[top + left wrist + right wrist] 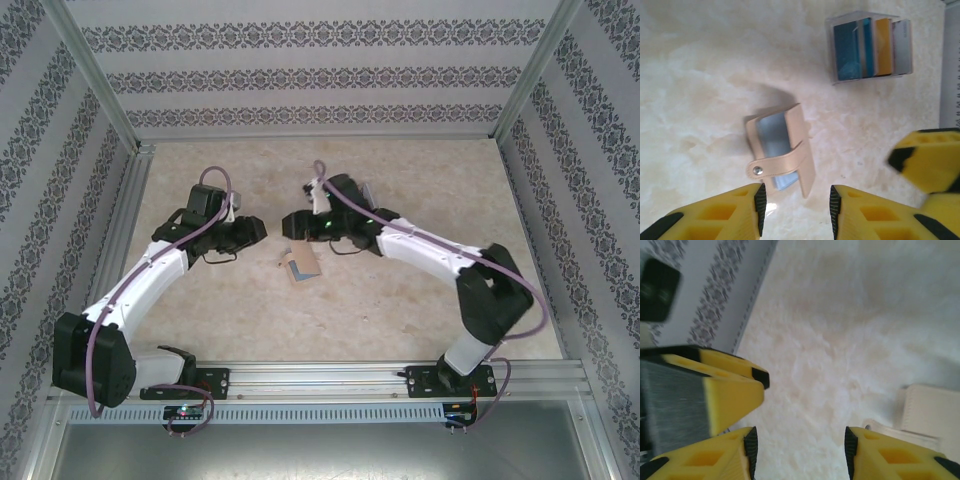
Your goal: Put the credit cards into the card holder
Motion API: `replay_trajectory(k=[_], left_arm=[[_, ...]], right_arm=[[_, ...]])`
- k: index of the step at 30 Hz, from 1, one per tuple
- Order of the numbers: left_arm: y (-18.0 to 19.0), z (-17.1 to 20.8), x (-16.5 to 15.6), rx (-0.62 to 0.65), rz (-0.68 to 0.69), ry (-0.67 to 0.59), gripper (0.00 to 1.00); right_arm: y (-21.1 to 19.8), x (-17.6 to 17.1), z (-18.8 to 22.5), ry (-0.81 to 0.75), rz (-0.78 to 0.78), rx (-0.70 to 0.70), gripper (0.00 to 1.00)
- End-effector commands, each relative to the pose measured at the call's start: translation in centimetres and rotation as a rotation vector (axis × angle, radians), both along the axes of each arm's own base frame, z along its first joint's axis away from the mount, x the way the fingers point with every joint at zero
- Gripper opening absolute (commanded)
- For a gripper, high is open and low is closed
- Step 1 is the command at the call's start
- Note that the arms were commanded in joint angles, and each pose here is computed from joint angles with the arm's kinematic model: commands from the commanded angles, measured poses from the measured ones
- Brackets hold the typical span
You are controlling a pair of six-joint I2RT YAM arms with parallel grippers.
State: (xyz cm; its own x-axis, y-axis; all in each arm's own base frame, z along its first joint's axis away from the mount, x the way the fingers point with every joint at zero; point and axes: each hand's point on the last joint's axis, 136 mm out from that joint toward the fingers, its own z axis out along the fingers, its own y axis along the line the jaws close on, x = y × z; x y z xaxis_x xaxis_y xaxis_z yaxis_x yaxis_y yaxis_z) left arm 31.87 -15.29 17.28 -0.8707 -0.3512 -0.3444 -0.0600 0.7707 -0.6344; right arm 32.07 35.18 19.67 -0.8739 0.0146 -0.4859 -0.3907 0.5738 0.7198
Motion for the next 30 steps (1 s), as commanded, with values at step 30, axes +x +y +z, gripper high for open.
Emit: replay_trajectory(k=[30], left_arm=[[-9.2,-10.2,2.0,0.214,-0.205,0.268,0.35]], right_arm=[[-6.7,1.3,-11.5,0.077,-0.007,-0.192,0.52]])
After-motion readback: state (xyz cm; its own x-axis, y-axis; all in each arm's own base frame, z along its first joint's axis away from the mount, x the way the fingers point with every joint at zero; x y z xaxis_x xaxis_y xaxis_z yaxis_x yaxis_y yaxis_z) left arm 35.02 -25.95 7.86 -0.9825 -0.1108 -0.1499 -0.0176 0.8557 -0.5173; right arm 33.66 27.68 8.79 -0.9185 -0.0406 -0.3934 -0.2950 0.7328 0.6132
